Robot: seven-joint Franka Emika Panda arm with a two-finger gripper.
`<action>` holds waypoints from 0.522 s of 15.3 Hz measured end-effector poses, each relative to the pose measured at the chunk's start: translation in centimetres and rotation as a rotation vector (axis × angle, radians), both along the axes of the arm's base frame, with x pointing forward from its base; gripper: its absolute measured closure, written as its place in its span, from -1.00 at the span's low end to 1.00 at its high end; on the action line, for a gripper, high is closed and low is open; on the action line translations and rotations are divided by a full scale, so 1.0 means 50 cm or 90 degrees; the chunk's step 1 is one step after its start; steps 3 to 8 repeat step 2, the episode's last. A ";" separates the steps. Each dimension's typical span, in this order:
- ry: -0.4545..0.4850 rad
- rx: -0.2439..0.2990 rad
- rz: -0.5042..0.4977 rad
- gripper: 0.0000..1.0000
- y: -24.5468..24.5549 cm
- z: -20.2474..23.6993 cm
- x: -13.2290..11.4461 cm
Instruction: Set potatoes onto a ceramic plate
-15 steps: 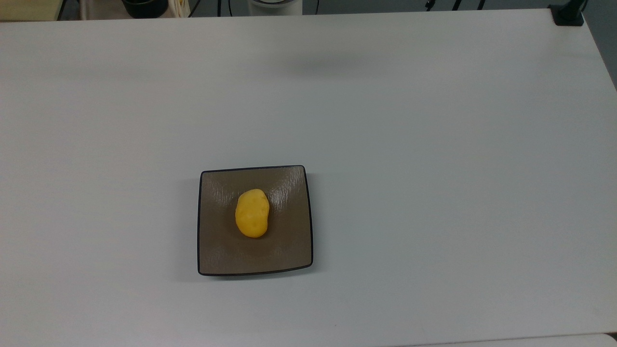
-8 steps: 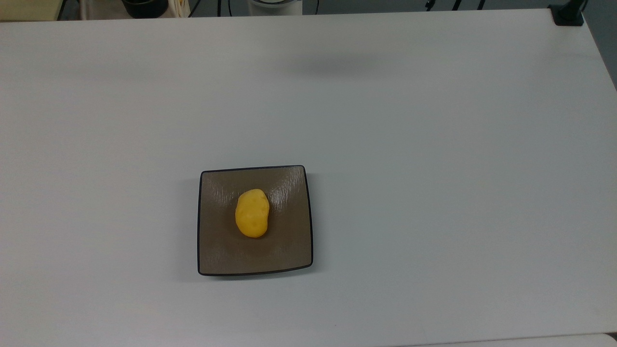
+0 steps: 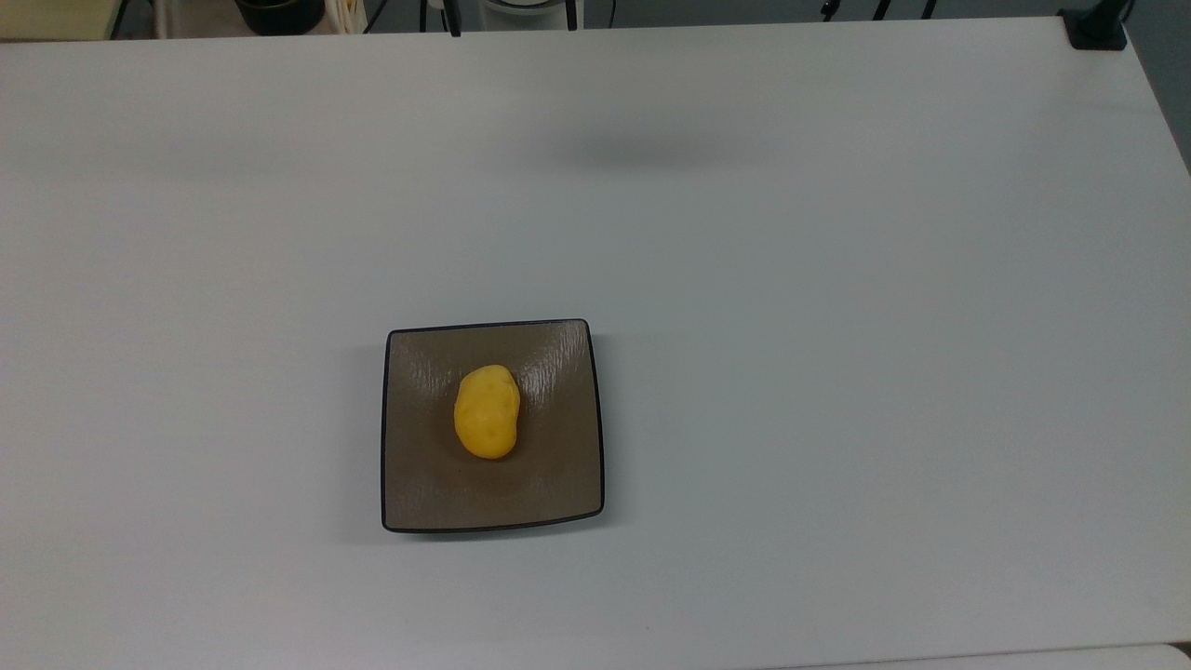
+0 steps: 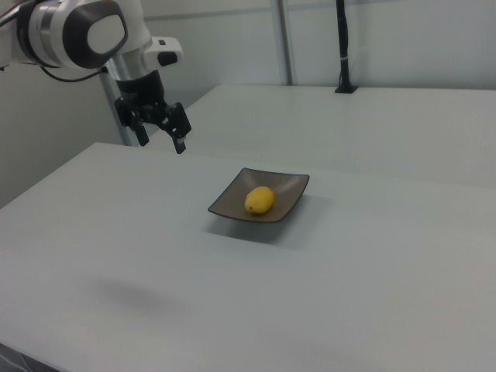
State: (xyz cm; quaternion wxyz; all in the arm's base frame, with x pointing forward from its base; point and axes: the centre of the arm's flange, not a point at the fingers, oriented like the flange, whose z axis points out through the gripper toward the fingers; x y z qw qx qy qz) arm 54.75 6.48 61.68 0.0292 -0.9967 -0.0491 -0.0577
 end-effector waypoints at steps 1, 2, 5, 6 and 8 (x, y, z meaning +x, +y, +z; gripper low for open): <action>0.002 0.000 0.000 -1.00 0.000 -0.004 0.002; 0.005 -0.001 0.001 -1.00 0.000 -0.008 0.004; 0.005 -0.001 0.001 -1.00 0.000 -0.008 0.004; 0.005 -0.001 0.001 -1.00 0.000 -0.008 0.004; 0.005 -0.001 0.001 -1.00 0.000 -0.008 0.004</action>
